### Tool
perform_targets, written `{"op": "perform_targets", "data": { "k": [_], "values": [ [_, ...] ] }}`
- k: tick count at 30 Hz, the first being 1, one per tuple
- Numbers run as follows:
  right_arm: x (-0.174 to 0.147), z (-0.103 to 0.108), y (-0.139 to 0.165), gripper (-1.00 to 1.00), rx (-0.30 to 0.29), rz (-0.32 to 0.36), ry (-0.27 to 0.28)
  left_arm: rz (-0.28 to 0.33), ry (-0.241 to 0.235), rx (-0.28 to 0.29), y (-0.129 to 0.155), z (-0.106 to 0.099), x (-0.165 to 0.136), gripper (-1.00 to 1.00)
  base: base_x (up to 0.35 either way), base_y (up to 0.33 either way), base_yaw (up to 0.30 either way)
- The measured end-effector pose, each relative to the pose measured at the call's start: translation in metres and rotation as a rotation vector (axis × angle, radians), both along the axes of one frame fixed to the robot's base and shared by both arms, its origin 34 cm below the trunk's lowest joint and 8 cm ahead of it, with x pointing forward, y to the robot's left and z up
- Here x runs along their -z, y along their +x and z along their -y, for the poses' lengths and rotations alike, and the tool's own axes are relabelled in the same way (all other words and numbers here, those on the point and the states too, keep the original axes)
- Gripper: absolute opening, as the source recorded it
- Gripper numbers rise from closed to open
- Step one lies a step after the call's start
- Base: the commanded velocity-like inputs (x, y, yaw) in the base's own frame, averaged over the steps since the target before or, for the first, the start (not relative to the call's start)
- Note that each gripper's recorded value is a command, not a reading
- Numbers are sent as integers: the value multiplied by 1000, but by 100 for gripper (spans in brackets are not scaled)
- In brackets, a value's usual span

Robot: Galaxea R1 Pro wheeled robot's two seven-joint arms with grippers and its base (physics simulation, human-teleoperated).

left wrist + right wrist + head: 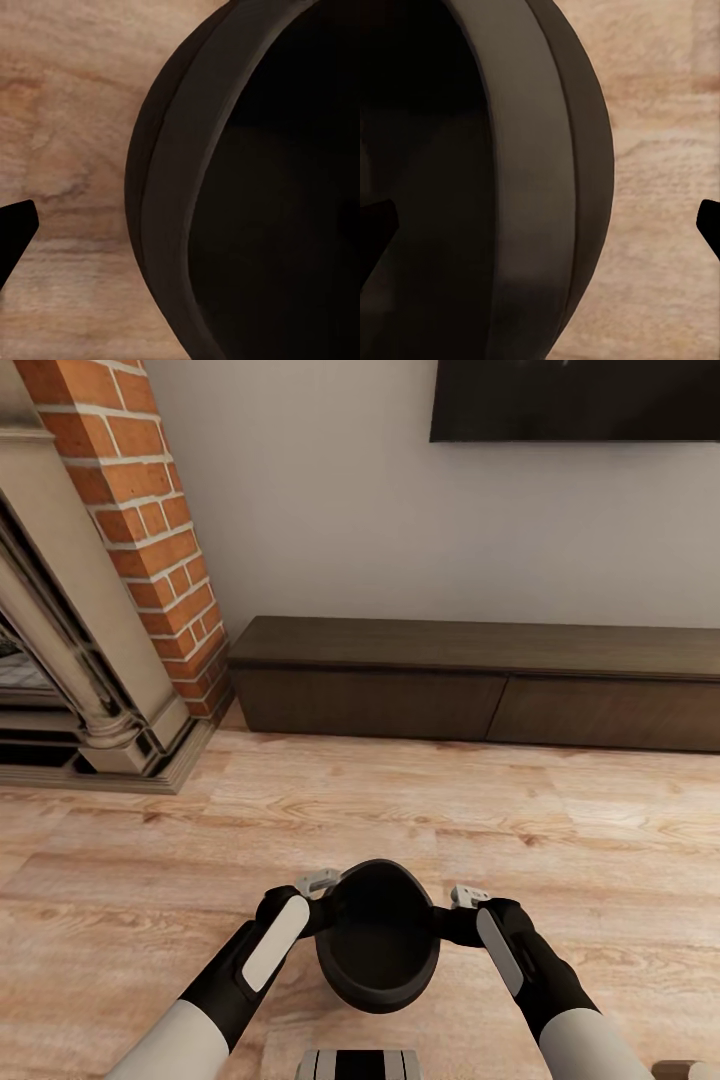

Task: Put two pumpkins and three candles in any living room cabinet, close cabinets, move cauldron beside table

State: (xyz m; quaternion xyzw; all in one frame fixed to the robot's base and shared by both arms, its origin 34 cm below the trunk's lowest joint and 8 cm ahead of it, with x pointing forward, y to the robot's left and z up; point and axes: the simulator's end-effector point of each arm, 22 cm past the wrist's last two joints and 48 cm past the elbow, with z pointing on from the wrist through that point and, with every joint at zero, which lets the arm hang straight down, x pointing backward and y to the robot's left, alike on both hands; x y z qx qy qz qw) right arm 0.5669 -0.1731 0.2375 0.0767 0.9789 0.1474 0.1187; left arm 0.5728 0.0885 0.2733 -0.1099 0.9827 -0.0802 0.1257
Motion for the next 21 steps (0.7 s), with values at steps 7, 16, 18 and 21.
{"op": "perform_targets", "data": {
  "k": [7,16,18,21],
  "values": [
    [7,0,-4,100,-1,-14,-1,-12,2,1,-3,-1,7,100,0,0,0],
    [9,0,-5,100,-2,-18,-1,-27,15,-1,-8,-4,14,100,0,0,0],
    [13,0,-7,100,-2,-26,-1,-31,19,-9,-9,-6,19,100,0,0,0],
    [17,0,-9,100,-2,-33,0,-33,24,-17,-10,-8,24,100,0,0,0]
  ]
}}
